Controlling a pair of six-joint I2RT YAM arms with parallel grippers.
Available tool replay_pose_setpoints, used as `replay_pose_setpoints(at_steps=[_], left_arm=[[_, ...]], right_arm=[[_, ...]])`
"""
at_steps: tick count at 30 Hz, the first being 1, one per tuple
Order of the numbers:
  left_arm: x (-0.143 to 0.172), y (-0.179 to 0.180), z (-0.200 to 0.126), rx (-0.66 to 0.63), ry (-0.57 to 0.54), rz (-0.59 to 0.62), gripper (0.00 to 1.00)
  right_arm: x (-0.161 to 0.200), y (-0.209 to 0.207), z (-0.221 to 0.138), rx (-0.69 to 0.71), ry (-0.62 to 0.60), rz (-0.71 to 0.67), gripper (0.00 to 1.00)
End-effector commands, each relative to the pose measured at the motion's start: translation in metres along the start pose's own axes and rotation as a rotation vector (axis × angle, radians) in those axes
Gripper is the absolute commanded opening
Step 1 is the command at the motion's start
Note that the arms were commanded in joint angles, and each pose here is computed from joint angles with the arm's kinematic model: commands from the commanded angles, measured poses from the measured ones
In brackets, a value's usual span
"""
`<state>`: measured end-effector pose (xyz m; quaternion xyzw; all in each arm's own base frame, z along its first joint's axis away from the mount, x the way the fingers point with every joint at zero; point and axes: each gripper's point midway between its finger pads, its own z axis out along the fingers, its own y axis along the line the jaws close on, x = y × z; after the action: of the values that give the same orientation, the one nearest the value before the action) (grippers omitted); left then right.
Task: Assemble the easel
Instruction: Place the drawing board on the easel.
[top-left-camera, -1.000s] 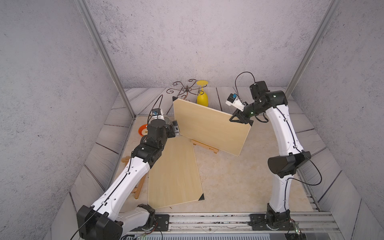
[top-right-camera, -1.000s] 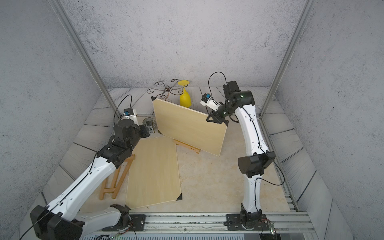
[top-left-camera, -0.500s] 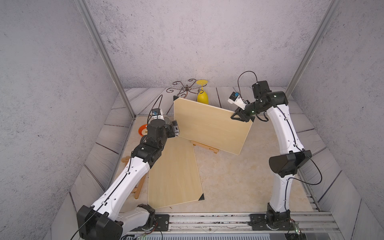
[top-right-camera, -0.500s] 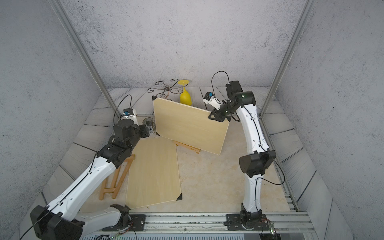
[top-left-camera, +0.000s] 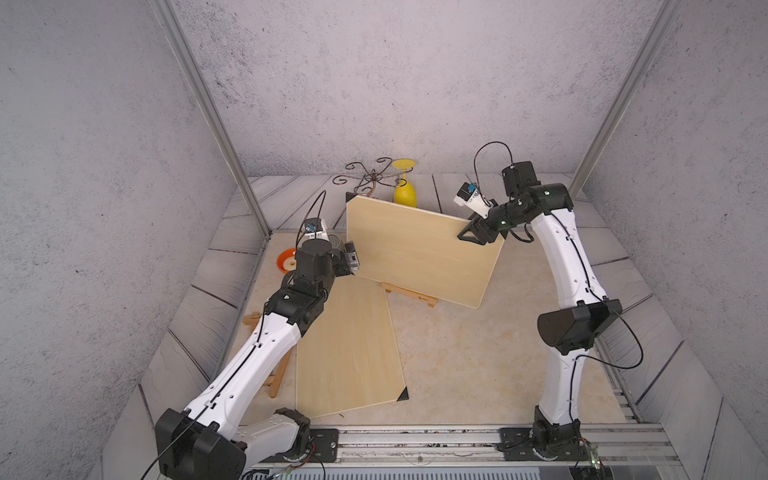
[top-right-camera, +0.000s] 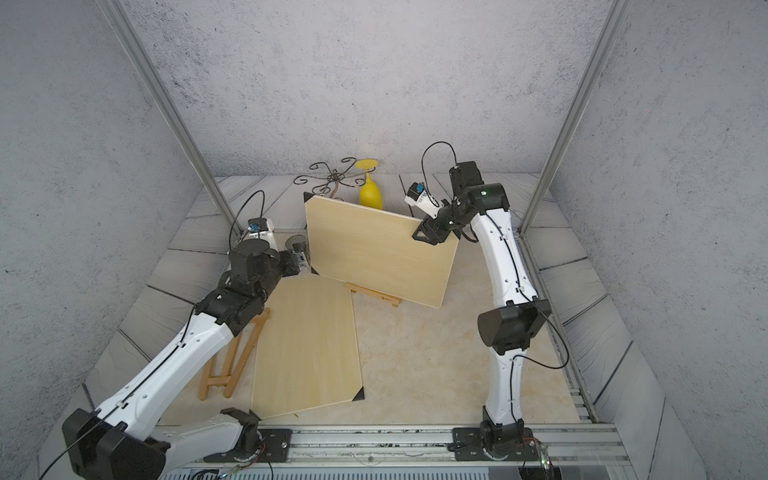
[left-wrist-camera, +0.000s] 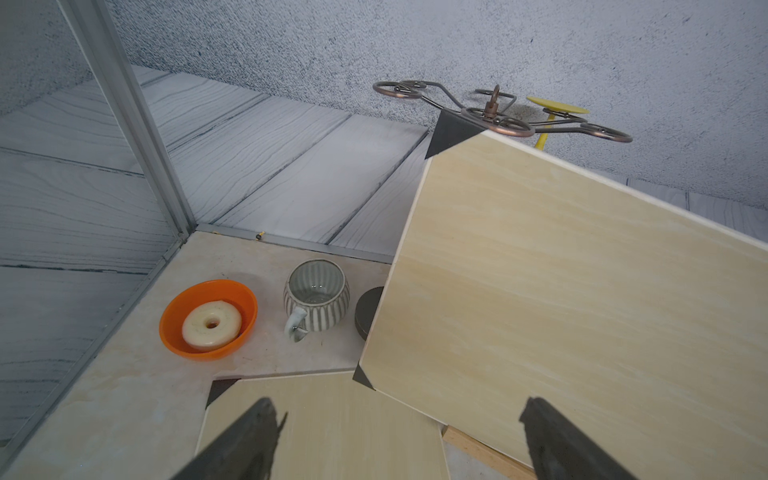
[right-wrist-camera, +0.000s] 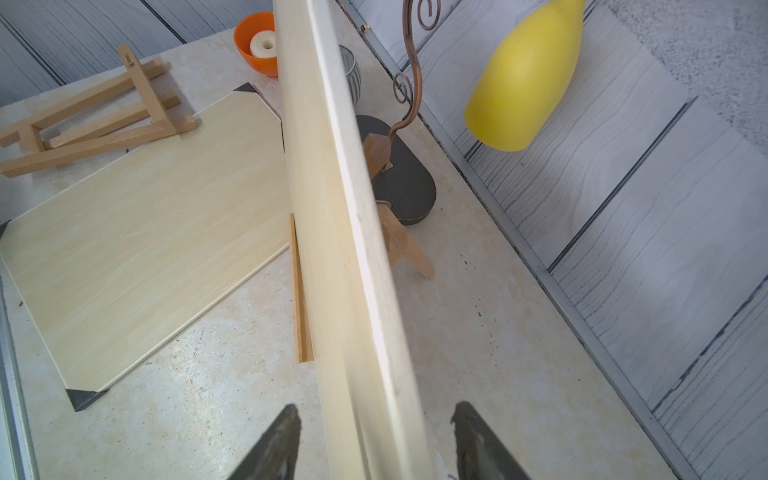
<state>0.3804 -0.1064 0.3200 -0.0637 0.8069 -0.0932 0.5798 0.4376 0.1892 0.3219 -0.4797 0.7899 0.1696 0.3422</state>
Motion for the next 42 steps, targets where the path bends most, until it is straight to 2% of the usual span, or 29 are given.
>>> replay_pose_setpoints(at_steps=[1, 8, 20, 26, 35, 39, 42], left_arm=[[-0.001, 0.003, 0.002, -0.002, -0.011, -0.016, 0.94], [0.006, -0.002, 0.005, 0.028, 0.013, -0.027, 0.92], [0.043, -0.017, 0.02, 0.117, 0.117, -0.06, 0.89], [0.069, -0.029, 0.034, 0.179, 0.186, -0.054, 0.87], [0.106, -0.051, 0.056, 0.287, 0.234, -0.047, 0.84], [0.131, -0.061, 0.07, 0.321, 0.28, -0.03, 0.82], [0.147, -0.065, 0.081, 0.329, 0.316, -0.026, 0.82]], right_arm=[[0.006, -0.001, 0.001, 0.015, 0.03, 0.024, 0.65], [0.005, -0.01, 0.003, 0.058, 0.026, 0.035, 0.75], [0.015, -0.02, 0.007, 0.114, 0.052, 0.032, 0.82], [0.019, -0.027, 0.008, 0.156, 0.058, 0.036, 0.85], [0.015, -0.049, 0.003, 0.276, 0.042, 0.053, 0.93], [0.004, -0.043, -0.007, 0.279, -0.008, 0.044, 1.0], [0.002, -0.04, -0.01, 0.279, -0.028, 0.039, 0.99]])
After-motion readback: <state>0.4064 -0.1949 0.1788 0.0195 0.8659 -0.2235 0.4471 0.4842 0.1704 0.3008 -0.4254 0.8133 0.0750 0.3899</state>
